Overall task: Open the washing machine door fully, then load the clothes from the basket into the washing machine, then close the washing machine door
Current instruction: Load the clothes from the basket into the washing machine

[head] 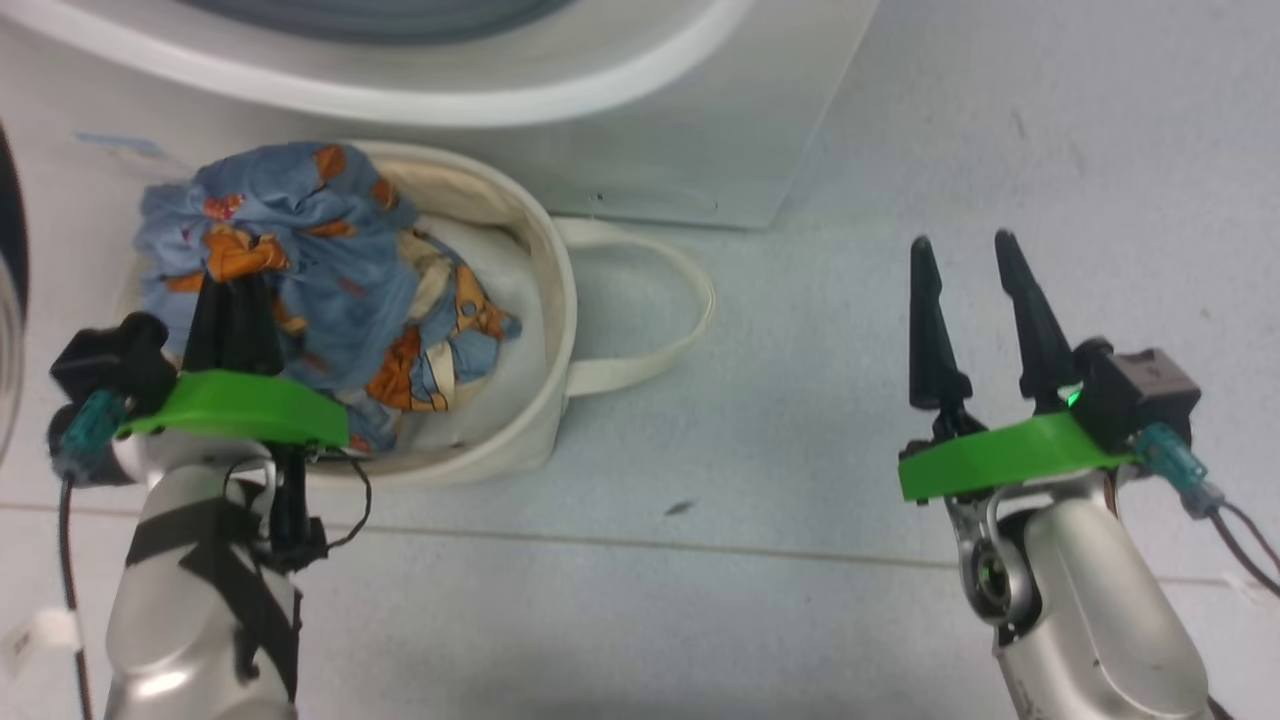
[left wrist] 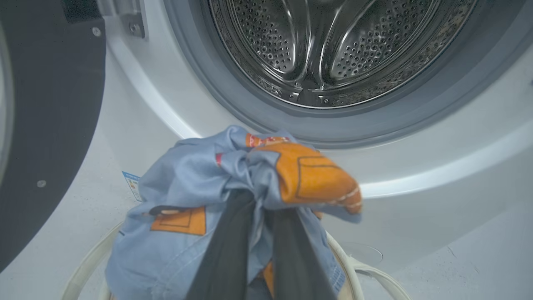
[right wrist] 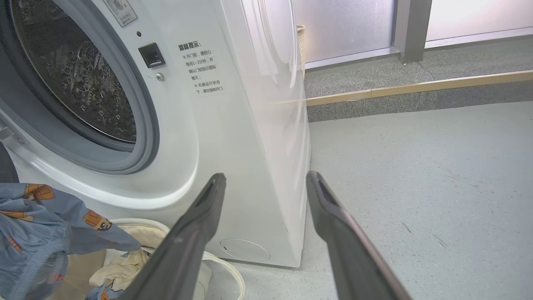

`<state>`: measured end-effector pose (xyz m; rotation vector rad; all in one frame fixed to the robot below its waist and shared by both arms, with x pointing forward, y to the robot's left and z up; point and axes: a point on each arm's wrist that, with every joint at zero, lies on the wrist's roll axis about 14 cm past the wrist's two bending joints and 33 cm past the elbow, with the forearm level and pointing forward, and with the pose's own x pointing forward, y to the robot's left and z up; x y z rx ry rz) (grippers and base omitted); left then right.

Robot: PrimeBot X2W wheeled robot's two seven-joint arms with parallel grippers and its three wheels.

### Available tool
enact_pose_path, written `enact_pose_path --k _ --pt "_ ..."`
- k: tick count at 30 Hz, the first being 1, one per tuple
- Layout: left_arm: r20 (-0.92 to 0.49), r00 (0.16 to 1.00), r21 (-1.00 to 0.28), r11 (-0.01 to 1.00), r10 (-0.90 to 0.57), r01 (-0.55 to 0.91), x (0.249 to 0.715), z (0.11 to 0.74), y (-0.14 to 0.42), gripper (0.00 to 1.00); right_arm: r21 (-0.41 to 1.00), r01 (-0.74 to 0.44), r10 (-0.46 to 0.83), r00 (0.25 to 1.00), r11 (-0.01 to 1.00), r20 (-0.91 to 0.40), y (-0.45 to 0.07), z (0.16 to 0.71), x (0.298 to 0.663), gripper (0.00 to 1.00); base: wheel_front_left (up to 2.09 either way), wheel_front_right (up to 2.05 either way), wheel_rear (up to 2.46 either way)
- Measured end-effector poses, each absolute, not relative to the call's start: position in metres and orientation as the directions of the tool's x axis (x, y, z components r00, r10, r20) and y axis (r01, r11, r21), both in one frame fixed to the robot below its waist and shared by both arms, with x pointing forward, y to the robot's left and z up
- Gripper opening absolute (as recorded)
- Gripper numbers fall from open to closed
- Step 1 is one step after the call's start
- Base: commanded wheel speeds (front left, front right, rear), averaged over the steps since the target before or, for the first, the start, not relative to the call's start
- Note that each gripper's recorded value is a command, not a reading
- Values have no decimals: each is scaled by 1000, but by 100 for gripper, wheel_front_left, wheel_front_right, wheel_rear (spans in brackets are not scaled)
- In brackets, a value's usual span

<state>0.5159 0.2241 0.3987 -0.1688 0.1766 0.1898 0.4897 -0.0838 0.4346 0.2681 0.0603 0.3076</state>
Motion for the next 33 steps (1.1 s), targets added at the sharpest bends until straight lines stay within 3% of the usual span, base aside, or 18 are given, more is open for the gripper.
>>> enact_pose_path --k 7,21,33 --pt "18 989 -169 975 146 -141 494 473 227 0 274 -287 294 956 918 15 -88 459 470 100 0 0 0" --pt "203 973 -267 962 109 -53 445 541 211 0 279 -235 226 972 931 67 -113 492 437 100 0 0 0" --pt "173 978 -308 950 113 -55 437 530 209 0 285 -214 206 977 935 58 -120 490 431 100 0 0 0"
